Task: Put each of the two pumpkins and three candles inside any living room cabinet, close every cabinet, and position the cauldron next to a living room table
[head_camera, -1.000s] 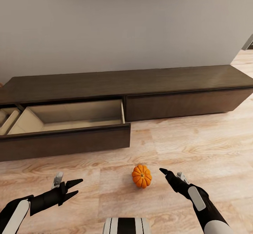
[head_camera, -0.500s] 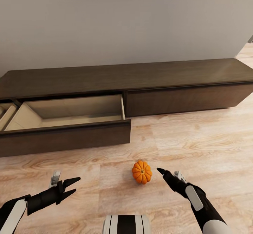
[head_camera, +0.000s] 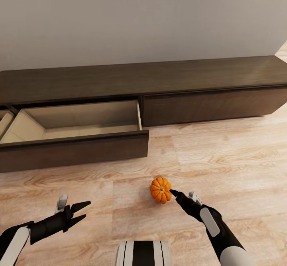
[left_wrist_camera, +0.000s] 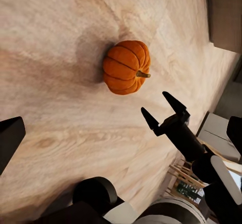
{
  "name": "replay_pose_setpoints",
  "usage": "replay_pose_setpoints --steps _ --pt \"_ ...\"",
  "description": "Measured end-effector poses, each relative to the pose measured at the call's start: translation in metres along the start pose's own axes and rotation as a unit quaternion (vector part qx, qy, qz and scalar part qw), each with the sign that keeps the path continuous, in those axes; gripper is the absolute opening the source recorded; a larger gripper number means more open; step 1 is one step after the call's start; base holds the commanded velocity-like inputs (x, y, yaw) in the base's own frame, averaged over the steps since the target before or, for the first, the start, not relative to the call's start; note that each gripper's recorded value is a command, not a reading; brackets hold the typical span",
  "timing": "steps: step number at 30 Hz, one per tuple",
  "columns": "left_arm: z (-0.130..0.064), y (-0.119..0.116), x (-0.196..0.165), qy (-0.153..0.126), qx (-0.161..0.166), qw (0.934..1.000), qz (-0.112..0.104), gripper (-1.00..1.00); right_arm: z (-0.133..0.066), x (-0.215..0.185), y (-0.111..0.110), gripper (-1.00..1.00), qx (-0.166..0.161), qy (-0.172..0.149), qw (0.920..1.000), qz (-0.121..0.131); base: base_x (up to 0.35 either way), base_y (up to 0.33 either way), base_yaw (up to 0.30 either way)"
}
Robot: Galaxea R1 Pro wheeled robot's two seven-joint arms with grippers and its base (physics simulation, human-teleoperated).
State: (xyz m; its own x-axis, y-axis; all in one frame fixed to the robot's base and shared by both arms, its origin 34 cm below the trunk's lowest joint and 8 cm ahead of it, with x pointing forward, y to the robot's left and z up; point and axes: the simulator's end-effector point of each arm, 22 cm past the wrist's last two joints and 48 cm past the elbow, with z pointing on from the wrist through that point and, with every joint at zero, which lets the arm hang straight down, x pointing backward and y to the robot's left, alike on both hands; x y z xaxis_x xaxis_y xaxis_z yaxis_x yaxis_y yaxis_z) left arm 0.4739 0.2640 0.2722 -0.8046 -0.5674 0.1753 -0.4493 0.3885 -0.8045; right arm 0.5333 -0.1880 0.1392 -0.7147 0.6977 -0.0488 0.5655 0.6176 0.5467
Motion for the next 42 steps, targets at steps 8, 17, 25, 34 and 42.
replay_pose_setpoints --steps 8,17,25,34,42 --pt "-0.010 0.001 -0.013 -0.021 0.002 0.9998 -0.005 1.00 -0.001 -0.003 -0.002 1.00 0.001 0.000 1.0000 -0.005 0.000 0.000 0.000" --pt "-0.010 0.001 -0.014 -0.023 0.002 0.9997 -0.005 1.00 -0.002 -0.004 -0.003 1.00 0.002 -0.001 1.0000 -0.006 0.132 0.000 0.000" --pt "-0.011 0.001 -0.014 -0.024 0.001 0.9997 -0.005 1.00 -0.002 -0.003 -0.005 1.00 0.004 0.000 1.0000 -0.006 0.063 0.000 0.000" --pt "-0.008 0.012 -0.012 -0.019 -0.006 0.9997 -0.013 1.00 0.004 0.004 -0.018 1.00 0.015 0.008 0.9999 -0.002 0.001 0.000 0.000" --pt "-0.004 0.022 -0.009 -0.015 -0.012 0.9996 -0.021 1.00 0.010 0.011 -0.029 1.00 0.023 0.015 0.9996 0.002 0.000 0.000 0.000"
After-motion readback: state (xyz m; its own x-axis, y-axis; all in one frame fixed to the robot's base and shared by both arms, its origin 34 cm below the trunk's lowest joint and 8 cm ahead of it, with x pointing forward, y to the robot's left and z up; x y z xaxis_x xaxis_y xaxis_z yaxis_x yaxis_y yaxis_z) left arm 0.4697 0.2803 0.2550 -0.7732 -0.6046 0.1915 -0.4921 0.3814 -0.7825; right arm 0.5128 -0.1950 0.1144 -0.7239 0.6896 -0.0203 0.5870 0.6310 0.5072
